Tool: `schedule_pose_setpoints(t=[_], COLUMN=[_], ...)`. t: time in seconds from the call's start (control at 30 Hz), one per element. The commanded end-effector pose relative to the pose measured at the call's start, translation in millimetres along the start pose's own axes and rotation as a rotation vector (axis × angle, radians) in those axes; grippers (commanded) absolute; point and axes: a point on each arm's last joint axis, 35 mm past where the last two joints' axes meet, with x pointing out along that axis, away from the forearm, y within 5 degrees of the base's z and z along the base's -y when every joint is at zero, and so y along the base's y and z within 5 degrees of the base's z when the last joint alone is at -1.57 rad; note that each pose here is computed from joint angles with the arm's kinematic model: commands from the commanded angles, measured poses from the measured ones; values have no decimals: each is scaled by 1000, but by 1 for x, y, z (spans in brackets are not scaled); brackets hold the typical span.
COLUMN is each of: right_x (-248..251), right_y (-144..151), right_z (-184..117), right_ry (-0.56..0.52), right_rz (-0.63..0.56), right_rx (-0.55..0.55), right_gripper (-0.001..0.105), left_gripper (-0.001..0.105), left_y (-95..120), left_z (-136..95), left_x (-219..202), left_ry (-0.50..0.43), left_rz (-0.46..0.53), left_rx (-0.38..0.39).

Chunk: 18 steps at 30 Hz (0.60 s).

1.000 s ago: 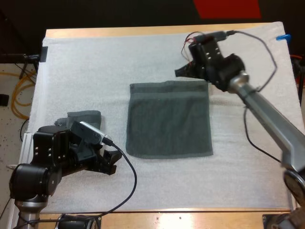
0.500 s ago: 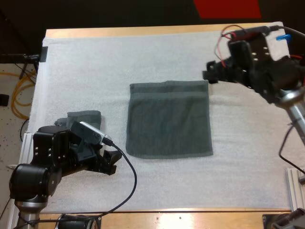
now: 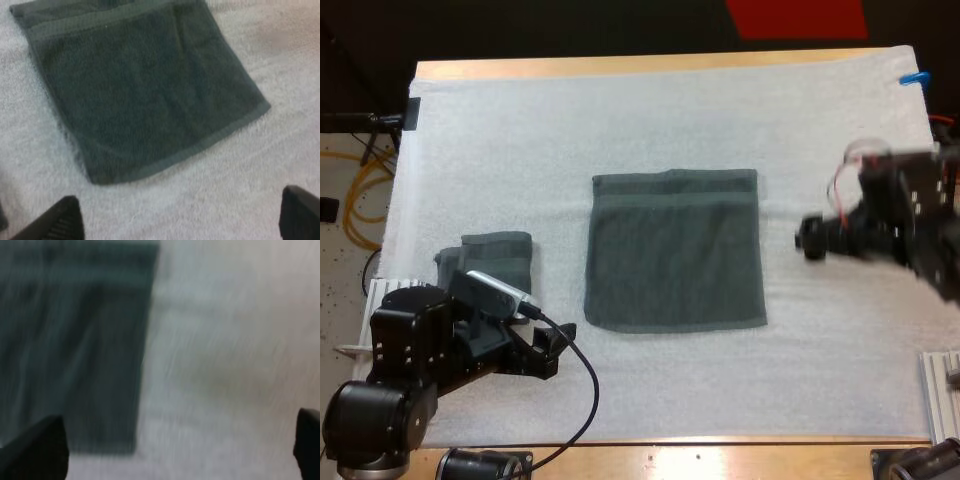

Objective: Pick towel from pile fold and stack

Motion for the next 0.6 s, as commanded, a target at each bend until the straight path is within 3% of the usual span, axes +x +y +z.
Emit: schedule_pose_setpoints(t=[0.0, 0.17, 0.37, 0.57], right_x=[3, 31, 80, 120], right_y=[1, 6, 16, 25], right_z=[-11, -54, -92, -107], right_ry=[-7, -1, 51, 83], right_rz=[19, 39, 196, 363], right_rx=[10, 82, 191, 271], right_gripper=[88, 88, 88, 88], left_gripper=[76, 76, 76, 76], left_y=[-1, -1, -1, -1], left_z=[-1, -3, -4, -4], left_x=[-2, -2, -2, -2], left_ry=[3, 21, 23, 23], left_rz=[-1, 2, 2, 2], left_rx=[-10, -20, -21, -21])
